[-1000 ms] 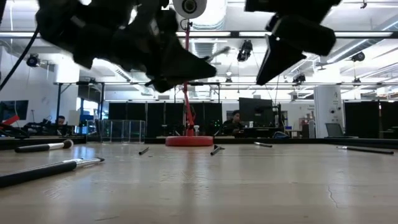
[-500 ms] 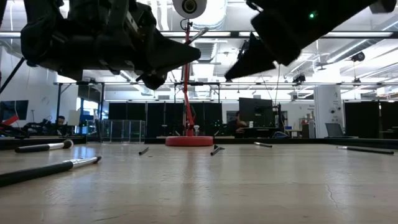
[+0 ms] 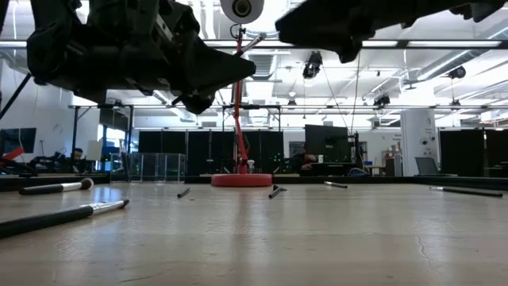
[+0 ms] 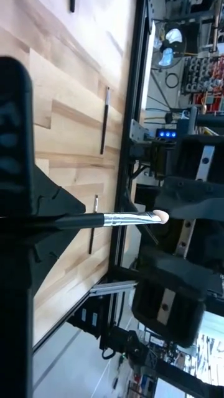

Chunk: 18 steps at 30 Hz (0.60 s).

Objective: Pick & Place Makeup Supplies
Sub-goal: Put the makeup brush into the transparent organizer

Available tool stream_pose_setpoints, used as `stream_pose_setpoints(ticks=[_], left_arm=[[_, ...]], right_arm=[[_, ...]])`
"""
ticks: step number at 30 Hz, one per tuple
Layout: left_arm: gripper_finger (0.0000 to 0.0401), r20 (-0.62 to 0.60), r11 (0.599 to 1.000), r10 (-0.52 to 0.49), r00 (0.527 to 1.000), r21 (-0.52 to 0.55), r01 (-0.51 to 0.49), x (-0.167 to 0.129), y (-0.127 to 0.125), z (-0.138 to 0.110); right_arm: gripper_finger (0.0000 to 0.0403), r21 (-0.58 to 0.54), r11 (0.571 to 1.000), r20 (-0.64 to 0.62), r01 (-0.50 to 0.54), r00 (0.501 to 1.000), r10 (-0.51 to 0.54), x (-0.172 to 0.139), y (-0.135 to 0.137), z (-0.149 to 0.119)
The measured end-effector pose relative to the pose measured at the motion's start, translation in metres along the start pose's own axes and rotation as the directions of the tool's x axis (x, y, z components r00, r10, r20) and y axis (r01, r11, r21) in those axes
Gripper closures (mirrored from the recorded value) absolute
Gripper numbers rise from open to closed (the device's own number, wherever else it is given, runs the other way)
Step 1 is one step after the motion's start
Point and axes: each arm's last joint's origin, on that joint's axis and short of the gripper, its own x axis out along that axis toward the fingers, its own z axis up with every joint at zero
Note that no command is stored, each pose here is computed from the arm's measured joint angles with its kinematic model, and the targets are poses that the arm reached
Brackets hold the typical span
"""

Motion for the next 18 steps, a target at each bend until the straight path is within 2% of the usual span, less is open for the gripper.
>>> stream_pose_setpoints(ticks=[9, 14, 18], left_arm=[[0.04, -0.003, 1.0, -0.03, 1.0, -0.001, 0.03, 0.001, -0.002, 0.0], [0.04, -0.013, 1.0, -0.03, 0.999, -0.001, 0.03, 0.004, -0.002, 0.002], [0.04, -0.022, 1.0, -0.029, 0.999, -0.001, 0.029, 0.007, -0.002, 0.003]], right_arm=[[0.0249, 0.005, 1.0, 0.008, 0.022, 1.0, -0.022, 0.006, -0.008, 0.002], [0.0259, 0.001, 0.997, 0.012, -0.083, 0.996, 0.083, 0.011, -0.01, 0.006], [0.0272, -0.017, 0.995, 0.024, -0.103, 0.994, 0.104, 0.011, -0.009, 0.008]])
